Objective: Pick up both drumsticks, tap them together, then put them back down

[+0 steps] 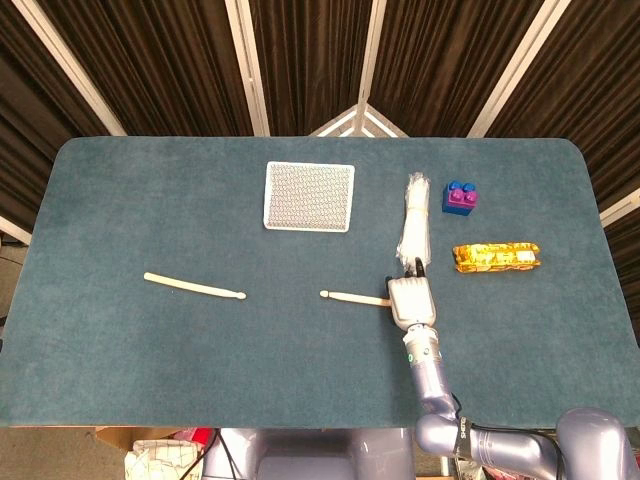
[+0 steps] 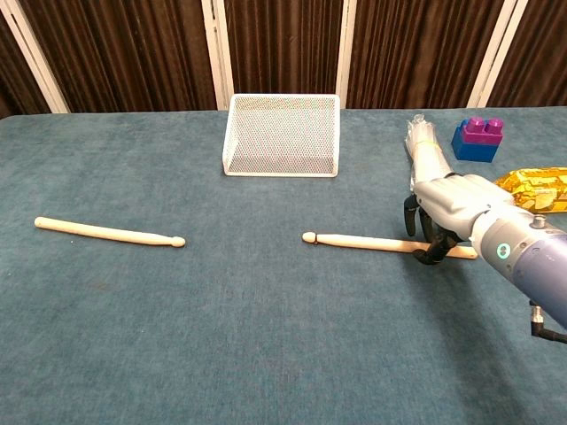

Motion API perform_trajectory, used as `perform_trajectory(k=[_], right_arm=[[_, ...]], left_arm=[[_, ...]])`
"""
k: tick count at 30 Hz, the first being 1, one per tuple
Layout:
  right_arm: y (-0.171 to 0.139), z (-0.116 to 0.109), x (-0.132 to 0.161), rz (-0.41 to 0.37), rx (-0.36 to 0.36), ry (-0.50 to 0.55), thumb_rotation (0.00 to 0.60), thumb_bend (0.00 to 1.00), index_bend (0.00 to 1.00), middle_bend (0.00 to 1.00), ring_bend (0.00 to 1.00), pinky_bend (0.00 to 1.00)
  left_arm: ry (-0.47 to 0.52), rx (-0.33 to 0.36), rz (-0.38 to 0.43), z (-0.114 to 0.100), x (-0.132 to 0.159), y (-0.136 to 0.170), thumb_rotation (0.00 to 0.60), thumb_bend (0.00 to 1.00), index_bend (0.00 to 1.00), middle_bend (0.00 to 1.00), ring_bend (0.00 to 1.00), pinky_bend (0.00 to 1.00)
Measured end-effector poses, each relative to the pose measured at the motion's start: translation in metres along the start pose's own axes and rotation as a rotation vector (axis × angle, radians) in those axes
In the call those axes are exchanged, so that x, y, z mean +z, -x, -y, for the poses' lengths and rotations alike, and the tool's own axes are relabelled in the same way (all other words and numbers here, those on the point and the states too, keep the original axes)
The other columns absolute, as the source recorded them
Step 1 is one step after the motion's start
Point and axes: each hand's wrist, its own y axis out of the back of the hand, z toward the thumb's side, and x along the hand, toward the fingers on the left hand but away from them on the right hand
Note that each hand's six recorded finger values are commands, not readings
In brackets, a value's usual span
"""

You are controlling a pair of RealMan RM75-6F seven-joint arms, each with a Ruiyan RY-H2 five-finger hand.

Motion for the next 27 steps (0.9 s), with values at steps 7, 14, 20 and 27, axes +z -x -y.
perform_trajectory(k=[7, 14, 20, 27], right_arm=[[0.0005, -0.0001, -0.0014, -0.004, -0.002, 0.004, 0.600, 0.42, 0.49, 0.58, 0.33, 0.00], [-0.0012, -0.0008, 0.0017, -0.029, -0.001, 0.013, 0.600, 0.47, 0.51, 0.60, 0.34, 0.00], [-0.0026, 0.0011, 0.0028, -0.047, 0.003, 0.017, 0.600, 0.47, 0.55, 0.61, 0.34, 0.00], [-0.0050, -0.0012, 0.0061, -0.081, -0.016, 0.029, 0.600, 0.48, 0.60, 0.63, 0.35, 0.00]], left_arm=[[-0.004, -0.004, 0.001, 0.0013, 0.0015, 0.0001, 0.600, 0.41, 0.02, 0.00, 0.00, 0.00], [-0.002, -0.008, -0.001, 0.0019, 0.0020, 0.0001, 0.600, 0.41, 0.02, 0.00, 0.00, 0.00], [-0.001, -0.008, -0.003, 0.0017, 0.0012, 0.0001, 0.600, 0.41, 0.02, 0.00, 0.00, 0.00], [0.004, -0.013, -0.002, 0.0026, 0.0017, -0.0004, 0.600, 0.42, 0.02, 0.00, 0.00, 0.00]])
